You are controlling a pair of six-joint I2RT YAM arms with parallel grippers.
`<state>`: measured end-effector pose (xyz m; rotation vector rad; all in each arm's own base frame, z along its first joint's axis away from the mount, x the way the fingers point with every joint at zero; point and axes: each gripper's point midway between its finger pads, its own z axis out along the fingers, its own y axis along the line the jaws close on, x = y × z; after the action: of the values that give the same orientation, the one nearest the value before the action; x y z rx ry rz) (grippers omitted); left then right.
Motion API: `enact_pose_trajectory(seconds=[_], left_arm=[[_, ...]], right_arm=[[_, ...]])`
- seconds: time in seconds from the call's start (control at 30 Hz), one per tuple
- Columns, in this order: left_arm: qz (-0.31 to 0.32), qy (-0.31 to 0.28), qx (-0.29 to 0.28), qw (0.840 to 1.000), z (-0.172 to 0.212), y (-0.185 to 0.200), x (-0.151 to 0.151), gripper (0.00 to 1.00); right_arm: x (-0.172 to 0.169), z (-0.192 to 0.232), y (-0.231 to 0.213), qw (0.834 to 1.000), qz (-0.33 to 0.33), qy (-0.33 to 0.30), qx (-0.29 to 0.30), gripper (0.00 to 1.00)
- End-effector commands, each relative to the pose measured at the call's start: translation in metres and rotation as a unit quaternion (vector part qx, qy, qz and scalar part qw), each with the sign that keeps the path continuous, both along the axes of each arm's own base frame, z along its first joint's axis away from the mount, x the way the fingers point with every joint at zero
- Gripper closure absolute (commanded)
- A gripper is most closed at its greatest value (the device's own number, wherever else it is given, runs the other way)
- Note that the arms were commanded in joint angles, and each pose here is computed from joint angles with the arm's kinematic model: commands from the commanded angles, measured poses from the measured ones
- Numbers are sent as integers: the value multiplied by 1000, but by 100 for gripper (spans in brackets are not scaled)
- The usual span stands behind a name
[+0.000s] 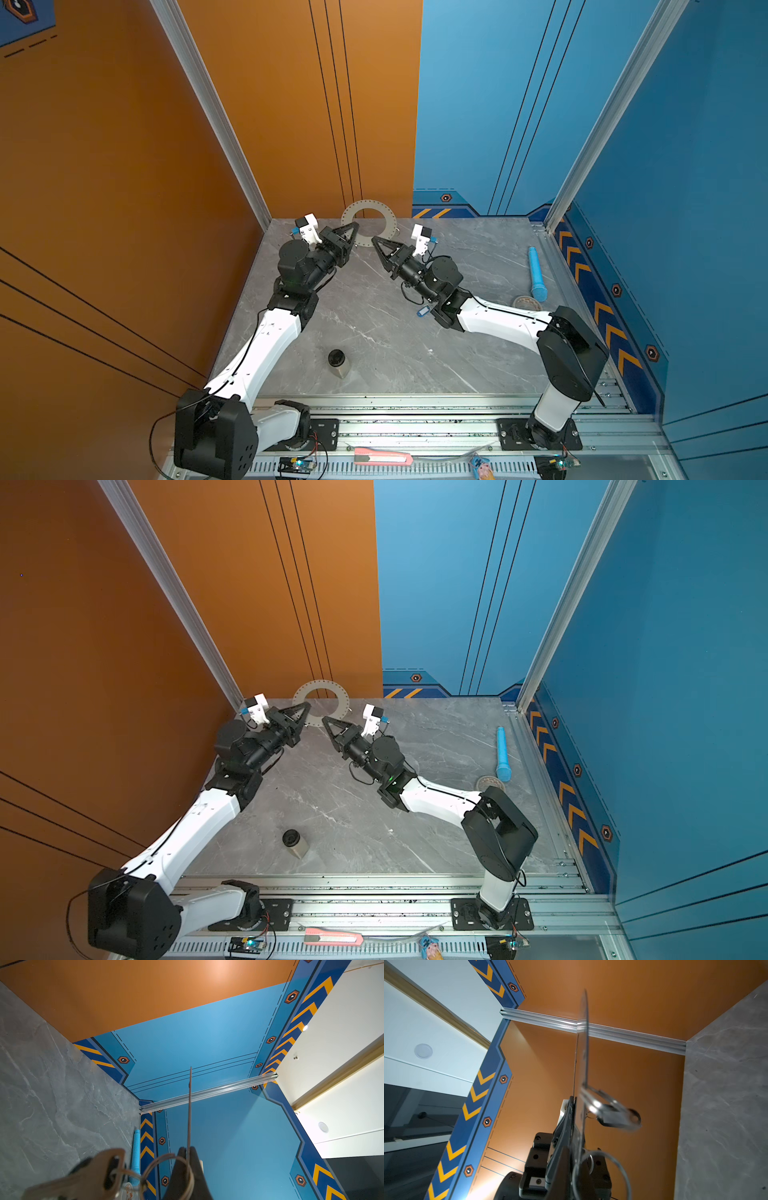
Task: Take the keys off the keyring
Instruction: 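Lift the disc ring and keys up off the table with both grippers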
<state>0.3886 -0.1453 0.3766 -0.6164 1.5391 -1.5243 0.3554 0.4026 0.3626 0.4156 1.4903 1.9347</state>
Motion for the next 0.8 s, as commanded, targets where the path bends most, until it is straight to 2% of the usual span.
enact_pose_trajectory(seconds=[0.0, 0.2, 0.33, 0.47, 0.53, 0.67, 0.77], left_arm=[[-6, -5, 17, 1000, -7, 0, -1, 92], [-3, -16, 29, 999, -4, 9, -3, 60], [-12, -36, 73, 997, 0, 15, -11, 49], [-44, -65, 164, 983, -6, 14, -26, 42], [-61, -81, 227, 969, -11, 13, -34, 42], [-85, -120, 366, 919, -28, 12, -46, 42], [-83, -187, 421, 884, -26, 10, -51, 43]], right_arm=[[6, 26, -10, 999, -26, -39, 18, 100], [9, 31, -17, 998, -31, -52, 8, 100], [8, 33, -25, 996, -36, -71, -45, 100], [10, 25, -44, 987, -45, -89, -125, 100], [8, 23, -51, 981, -41, -98, -164, 100], [10, 21, -72, 969, -42, -102, -219, 100], [6, 24, -81, 964, -36, -103, -243, 100]])
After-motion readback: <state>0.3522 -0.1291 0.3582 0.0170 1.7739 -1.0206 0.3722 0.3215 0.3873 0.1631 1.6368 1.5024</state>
